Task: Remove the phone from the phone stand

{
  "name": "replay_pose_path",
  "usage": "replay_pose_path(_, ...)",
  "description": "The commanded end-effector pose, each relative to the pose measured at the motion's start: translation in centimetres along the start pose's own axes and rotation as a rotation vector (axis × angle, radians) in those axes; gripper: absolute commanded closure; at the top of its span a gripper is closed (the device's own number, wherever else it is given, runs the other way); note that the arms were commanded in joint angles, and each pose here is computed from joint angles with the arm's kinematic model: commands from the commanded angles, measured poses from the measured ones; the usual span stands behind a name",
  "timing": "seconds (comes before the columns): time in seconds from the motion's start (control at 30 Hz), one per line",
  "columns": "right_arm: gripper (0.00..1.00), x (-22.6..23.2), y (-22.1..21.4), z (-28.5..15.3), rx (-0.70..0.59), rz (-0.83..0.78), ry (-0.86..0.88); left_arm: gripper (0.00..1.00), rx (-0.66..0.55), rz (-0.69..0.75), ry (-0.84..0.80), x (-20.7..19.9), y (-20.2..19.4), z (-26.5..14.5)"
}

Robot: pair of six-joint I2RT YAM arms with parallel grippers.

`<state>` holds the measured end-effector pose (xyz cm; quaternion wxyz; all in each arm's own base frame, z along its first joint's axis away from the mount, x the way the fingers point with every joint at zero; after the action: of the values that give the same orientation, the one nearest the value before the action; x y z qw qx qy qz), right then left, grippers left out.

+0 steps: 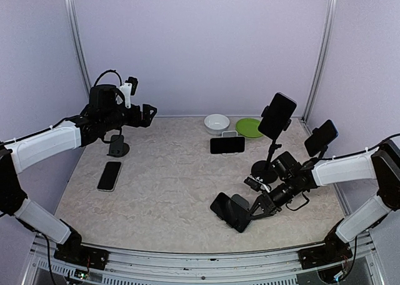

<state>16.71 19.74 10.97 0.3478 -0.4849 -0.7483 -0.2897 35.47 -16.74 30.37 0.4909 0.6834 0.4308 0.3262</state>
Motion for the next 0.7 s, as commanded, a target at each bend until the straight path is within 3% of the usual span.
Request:
replay_pose_path(0.0, 0.96, 0.6, 0.1, 0.3, -0.032, -0.007, 0.042, 0.01, -0.013, -0.018, 0.016, -0.1, 0.9, -0.5)
replay_pose_path(0.43, 1.00, 2.2, 2.1, 3.4, -0.073, -0.050, 0.091, 0.01, -0.003, -0.036, 0.047, 0.2, 0.5, -0.5)
replay_pose_path(0.67, 1.00, 3.2, 2.8, 2.5, -0.165, -0.054, 0.068, 0.01, 0.023, -0.087, 0.119, 1.0, -0.1, -0.6)
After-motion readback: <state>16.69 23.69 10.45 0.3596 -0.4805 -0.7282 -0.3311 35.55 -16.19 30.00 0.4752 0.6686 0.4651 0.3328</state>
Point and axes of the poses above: each gripper's point midway between its finger pads, its own z axis out along the fingers, its own x axis along the line the jaws close on, y = z × x, the point moved 8 cm from there along -z, back along the fingers, and after that the axes turned 5 degrees about z, right-handed, at the moved point
